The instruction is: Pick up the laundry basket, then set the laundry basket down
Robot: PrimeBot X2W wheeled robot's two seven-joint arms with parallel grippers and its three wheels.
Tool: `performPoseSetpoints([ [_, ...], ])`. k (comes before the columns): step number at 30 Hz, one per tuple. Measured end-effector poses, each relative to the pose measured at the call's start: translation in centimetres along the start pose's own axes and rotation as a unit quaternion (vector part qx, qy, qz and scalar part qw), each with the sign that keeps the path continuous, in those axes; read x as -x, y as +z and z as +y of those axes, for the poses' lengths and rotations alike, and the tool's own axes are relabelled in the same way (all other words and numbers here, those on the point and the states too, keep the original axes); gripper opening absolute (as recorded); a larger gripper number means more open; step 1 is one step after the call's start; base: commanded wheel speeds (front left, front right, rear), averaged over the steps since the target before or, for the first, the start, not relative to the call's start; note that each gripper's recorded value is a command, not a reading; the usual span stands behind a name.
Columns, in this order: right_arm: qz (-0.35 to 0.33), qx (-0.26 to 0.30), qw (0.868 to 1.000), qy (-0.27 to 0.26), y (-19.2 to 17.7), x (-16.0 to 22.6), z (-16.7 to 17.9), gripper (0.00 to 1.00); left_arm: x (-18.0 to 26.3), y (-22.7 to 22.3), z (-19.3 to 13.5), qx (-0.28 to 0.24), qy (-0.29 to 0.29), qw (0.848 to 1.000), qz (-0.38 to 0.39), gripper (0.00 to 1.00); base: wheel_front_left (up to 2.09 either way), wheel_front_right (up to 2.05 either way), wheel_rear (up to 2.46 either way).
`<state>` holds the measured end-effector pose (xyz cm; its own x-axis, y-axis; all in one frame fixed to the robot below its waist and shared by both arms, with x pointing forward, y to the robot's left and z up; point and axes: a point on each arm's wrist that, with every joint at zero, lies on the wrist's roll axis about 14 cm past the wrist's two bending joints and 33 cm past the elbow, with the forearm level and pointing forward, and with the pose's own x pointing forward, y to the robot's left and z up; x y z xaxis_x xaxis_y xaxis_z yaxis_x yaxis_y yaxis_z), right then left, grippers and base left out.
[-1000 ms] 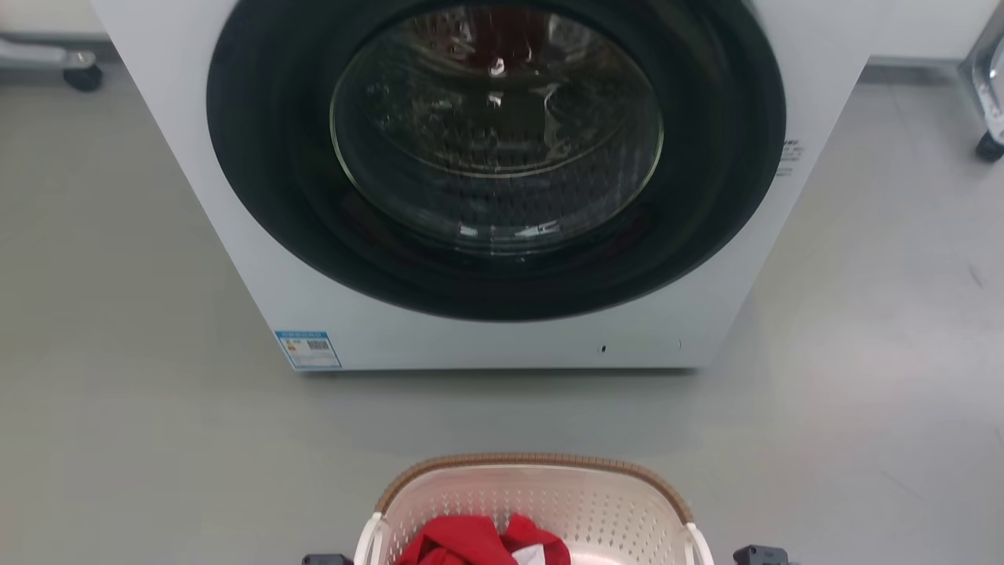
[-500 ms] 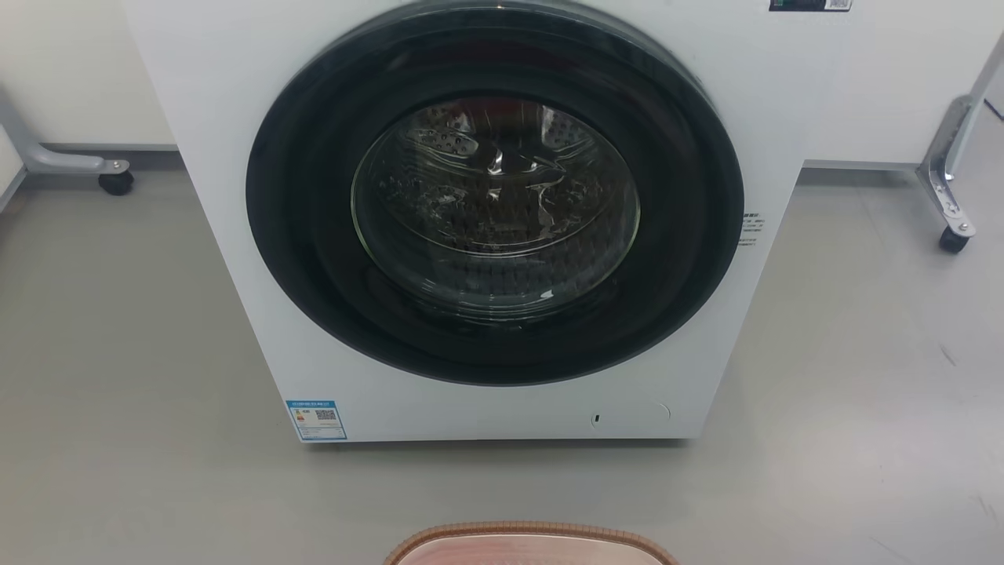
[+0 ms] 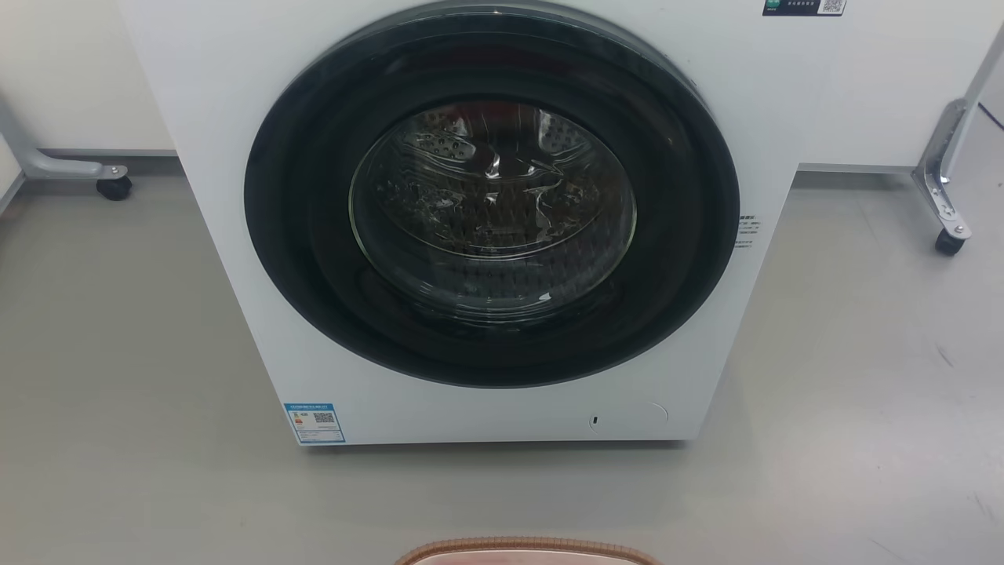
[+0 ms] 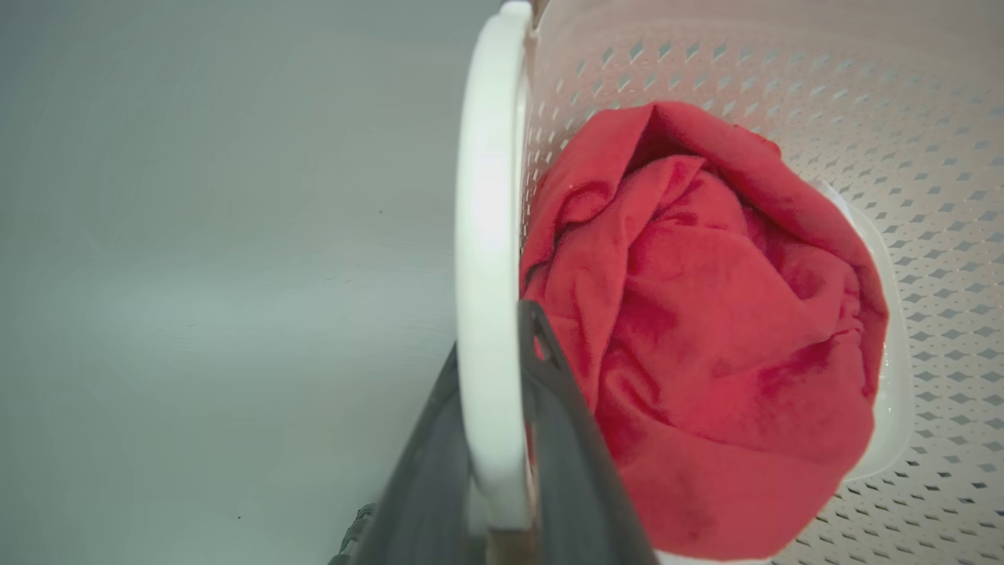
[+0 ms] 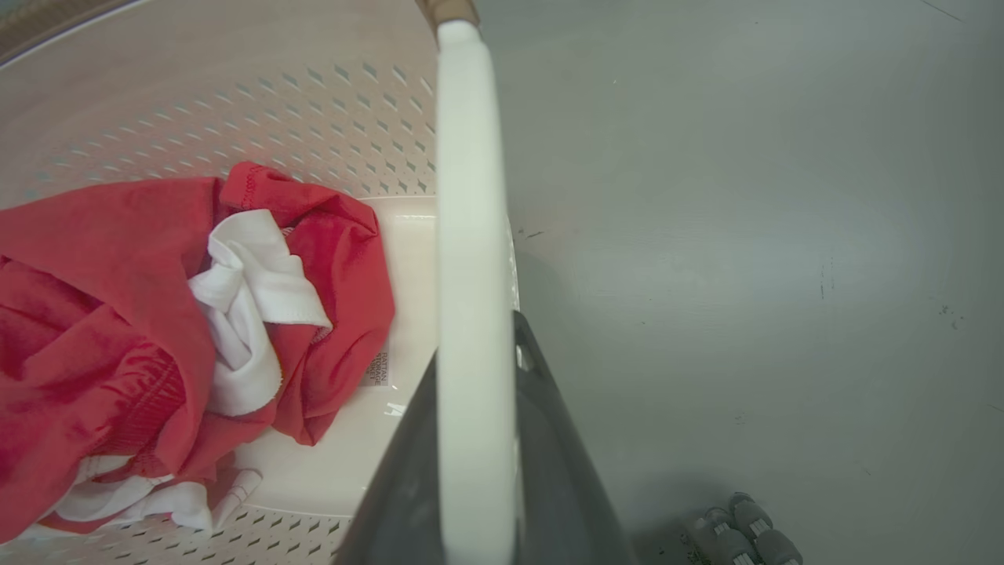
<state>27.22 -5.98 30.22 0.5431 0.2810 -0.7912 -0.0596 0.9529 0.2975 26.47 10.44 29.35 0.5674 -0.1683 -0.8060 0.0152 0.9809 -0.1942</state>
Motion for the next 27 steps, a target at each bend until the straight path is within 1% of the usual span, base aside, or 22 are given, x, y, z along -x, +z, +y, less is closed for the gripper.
performPoseSetpoints([
  [5,0.003,-0.003,1.000,0.000,-0.23,0.00,0.00,0.00,-0.04,-0.21,-0.01,0.006,0.001,1.000,0.006,0.00,0.00,0.00,0.00],
  [27,0.010,-0.009,1.000,-0.001,-0.77,-0.07,-0.09,0.00,-0.19,-0.63,-0.02,0.004,0.002,1.000,0.016,0.00,0.00,0.00,0.00],
])
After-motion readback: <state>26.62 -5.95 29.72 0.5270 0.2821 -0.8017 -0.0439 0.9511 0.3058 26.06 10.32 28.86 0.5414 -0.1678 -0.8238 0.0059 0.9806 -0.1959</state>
